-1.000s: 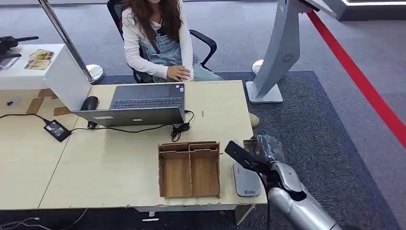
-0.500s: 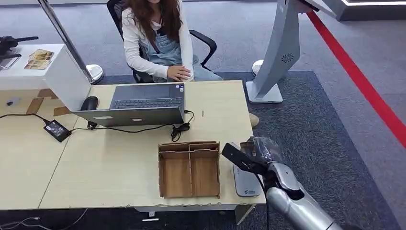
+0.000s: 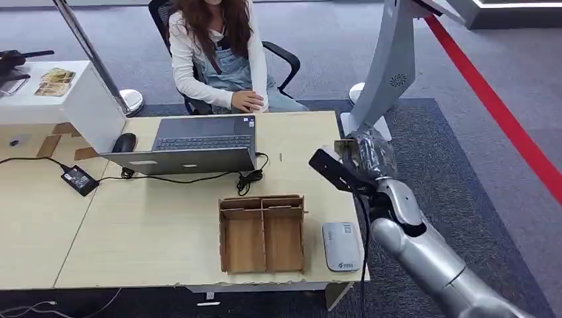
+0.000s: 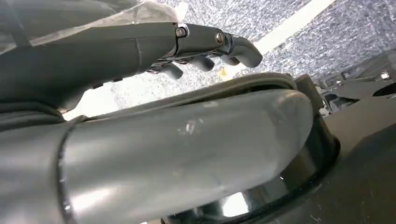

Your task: Pass the card to the sensor for recognition and then transmit it.

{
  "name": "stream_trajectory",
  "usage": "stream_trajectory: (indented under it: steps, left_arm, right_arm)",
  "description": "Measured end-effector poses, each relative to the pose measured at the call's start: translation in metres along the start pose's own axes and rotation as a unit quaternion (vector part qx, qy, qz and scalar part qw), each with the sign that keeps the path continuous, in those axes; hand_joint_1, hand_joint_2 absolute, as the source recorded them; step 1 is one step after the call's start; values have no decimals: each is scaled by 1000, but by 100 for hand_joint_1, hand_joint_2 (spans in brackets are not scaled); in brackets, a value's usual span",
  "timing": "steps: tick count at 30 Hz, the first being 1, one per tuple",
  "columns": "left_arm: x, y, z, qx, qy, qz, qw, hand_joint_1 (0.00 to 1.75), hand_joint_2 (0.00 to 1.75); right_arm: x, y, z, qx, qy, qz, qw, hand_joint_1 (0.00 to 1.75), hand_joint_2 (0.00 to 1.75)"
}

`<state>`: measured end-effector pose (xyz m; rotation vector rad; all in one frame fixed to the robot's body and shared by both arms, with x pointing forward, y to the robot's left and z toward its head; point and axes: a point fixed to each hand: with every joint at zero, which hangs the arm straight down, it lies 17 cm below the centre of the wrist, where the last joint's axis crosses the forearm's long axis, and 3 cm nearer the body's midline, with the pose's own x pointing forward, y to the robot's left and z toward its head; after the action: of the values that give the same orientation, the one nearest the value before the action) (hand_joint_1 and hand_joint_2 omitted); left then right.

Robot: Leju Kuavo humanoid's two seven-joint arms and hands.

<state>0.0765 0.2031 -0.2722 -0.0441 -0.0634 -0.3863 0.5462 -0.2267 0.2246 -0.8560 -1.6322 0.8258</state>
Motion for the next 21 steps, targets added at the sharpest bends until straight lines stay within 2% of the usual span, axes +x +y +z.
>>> stream_trajectory:
  steps: [5,10,14,21]
  left_arm:
    - [2,1,0,2,-7,-8,1000,0,0]
    - [4,3,0,4,-10,-21,1000,0,0]
    - [6,5,0,7,-11,-31,999,0,0]
    - [12,9,1,10,-8,-56,998,0,0]
  right_arm:
    - [62,-55,-37,-56,-71,-44,995,175,175]
    - [123,-86,-65,-85,-130,-63,986,175,175]
    - [166,-85,-83,-84,-156,-59,982,175,175]
    - [215,-49,-99,-59,-164,-23,984,175,175]
